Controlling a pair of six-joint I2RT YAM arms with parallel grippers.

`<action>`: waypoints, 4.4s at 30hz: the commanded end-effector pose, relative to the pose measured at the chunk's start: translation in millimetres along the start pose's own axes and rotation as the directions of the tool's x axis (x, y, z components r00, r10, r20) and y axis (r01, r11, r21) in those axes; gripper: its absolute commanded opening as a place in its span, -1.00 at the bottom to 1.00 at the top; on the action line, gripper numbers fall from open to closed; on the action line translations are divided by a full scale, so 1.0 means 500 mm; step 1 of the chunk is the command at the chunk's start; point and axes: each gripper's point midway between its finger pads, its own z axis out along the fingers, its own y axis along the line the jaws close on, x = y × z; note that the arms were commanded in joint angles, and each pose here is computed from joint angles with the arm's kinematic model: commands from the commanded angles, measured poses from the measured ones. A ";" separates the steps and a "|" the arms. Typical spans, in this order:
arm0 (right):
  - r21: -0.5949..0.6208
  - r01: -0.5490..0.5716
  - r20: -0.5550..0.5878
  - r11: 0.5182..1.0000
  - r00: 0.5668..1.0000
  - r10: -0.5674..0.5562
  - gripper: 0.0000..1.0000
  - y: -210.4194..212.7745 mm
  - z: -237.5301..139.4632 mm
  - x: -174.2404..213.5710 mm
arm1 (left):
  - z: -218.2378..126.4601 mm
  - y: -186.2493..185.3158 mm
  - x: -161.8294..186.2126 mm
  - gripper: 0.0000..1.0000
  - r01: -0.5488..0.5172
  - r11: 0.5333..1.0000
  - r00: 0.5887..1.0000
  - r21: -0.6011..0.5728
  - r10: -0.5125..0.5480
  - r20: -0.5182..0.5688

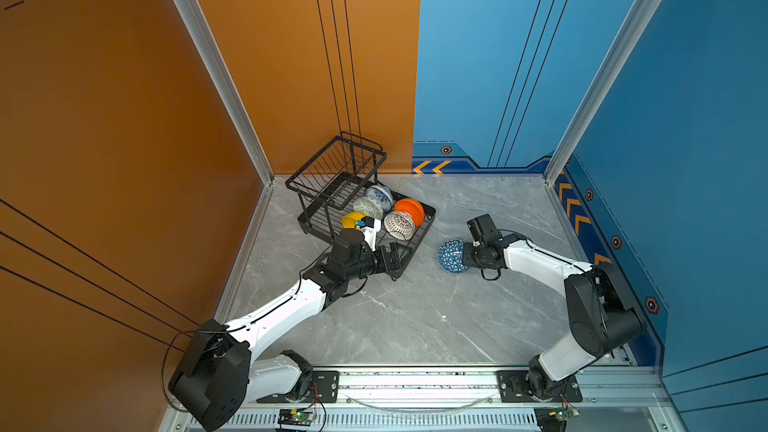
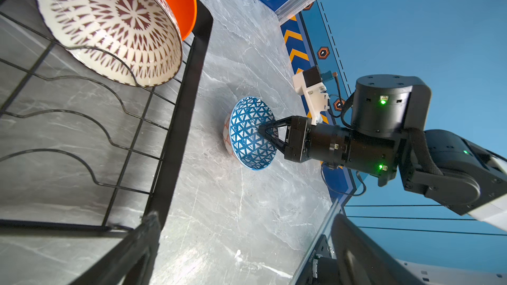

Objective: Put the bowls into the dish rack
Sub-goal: 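Close the right gripper on the rim and lift the blue bowl, then carry the blue bowl to the rack and lower it beside the lattice bowl, then hold the blue bowl upright in the rack slot with the right gripper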

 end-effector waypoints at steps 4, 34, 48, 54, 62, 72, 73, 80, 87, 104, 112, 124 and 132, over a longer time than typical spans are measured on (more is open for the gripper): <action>0.230 0.160 0.183 0.960 0.962 -0.204 -1.00 0.016 -0.083 -0.082 | -0.036 0.030 -0.019 0.96 0.075 0.997 0.996 -0.017 -0.074 0.048; 0.733 0.543 0.294 0.409 0.290 -0.911 -1.00 0.476 -0.202 -0.179 | -0.172 0.256 -0.053 0.96 0.534 0.842 0.815 0.081 -0.538 0.217; 0.752 0.582 0.223 0.310 0.219 -0.950 -1.00 0.499 -0.090 -0.176 | -0.148 0.272 -0.080 0.96 0.550 0.831 0.810 0.082 -0.554 0.193; 0.747 0.594 0.223 0.300 0.202 -0.954 -1.00 0.499 -0.070 -0.178 | -0.132 0.280 -0.085 0.96 0.568 0.820 0.805 0.074 -0.572 0.158; 0.755 0.600 0.210 0.265 0.161 -0.964 -1.00 0.506 -0.045 -0.170 | -0.123 0.285 -0.102 0.96 0.574 0.816 0.801 0.069 -0.577 0.160; 0.751 0.615 0.186 0.241 0.153 -0.971 -1.00 0.486 -0.012 -0.153 | -0.110 0.280 -0.114 0.96 0.573 0.817 0.802 0.066 -0.576 0.159; 0.750 0.618 0.184 0.238 0.152 -0.971 -1.00 0.484 -0.010 -0.148 | -0.109 0.281 -0.114 0.96 0.573 0.817 0.802 0.064 -0.575 0.160; 0.744 0.627 0.176 0.229 0.147 -0.973 -1.00 0.474 -0.003 -0.123 | -0.098 0.275 -0.114 0.96 0.568 0.821 0.808 0.059 -0.570 0.152; 0.733 0.646 0.168 0.215 0.134 -0.977 -1.00 0.471 0.006 -0.097 | -0.098 0.275 -0.111 0.96 0.568 0.821 0.808 0.058 -0.569 0.150; 0.660 0.685 0.222 0.309 0.216 -0.951 -1.00 0.448 -0.013 -0.072 | -0.095 0.271 -0.105 0.96 0.564 0.824 0.812 0.056 -0.566 0.147; 0.639 0.697 0.232 0.325 0.228 -0.946 -0.70 0.450 -0.019 -0.060 | -0.096 0.262 -0.104 0.96 0.557 0.828 0.816 0.061 -0.560 0.148; 0.618 0.681 0.293 0.393 0.264 -0.919 -0.08 0.461 -0.063 -0.082 | -0.104 0.250 -0.102 0.96 0.550 0.832 0.818 0.073 -0.554 0.152; 0.612 0.664 0.330 0.431 0.281 -0.901 0.22 0.458 -0.098 -0.099 | -0.108 0.246 -0.102 0.96 0.547 0.833 0.819 0.078 -0.553 0.155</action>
